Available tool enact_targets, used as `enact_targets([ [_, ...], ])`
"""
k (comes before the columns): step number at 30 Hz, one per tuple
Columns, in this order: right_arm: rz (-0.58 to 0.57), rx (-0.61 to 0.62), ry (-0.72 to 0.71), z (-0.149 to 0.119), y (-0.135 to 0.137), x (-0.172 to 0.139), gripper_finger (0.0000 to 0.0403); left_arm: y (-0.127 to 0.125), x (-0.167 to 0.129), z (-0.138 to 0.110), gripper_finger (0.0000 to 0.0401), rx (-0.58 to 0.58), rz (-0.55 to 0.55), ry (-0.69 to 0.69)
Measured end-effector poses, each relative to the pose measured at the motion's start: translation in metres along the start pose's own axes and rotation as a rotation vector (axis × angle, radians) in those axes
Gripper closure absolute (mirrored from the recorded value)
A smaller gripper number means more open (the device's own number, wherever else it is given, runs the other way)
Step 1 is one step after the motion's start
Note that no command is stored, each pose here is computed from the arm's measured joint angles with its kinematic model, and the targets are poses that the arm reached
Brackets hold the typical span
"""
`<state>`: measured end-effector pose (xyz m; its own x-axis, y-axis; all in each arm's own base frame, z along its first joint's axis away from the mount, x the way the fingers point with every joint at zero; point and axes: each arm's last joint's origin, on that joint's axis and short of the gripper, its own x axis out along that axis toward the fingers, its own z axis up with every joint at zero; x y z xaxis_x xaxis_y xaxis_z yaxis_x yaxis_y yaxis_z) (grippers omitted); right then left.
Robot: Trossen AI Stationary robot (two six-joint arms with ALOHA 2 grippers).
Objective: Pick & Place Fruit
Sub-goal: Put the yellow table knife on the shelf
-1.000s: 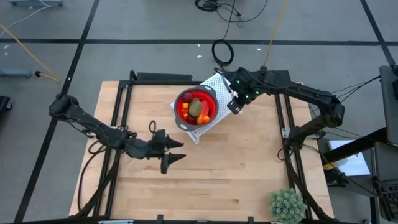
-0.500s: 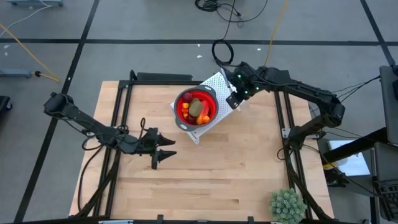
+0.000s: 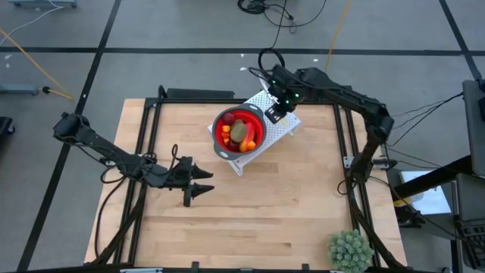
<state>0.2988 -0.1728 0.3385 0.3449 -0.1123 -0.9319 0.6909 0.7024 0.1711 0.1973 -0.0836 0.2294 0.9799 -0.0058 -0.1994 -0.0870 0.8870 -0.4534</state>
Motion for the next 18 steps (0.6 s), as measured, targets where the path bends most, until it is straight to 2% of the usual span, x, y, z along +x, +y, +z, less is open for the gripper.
enact_targets([
  [10, -0.062, -0.015, 0.226, 0.005, -0.003, 0.027, 0.0334, 0.000, 0.000, 0.000, 0.0151, 0.005, 0.001, 0.001],
  [18, -0.067, -0.020, 0.265, 0.007, -0.003, 0.041, 0.0334, 0.000, 0.000, 0.000, 0.0151, 0.005, 0.001, 0.001],
])
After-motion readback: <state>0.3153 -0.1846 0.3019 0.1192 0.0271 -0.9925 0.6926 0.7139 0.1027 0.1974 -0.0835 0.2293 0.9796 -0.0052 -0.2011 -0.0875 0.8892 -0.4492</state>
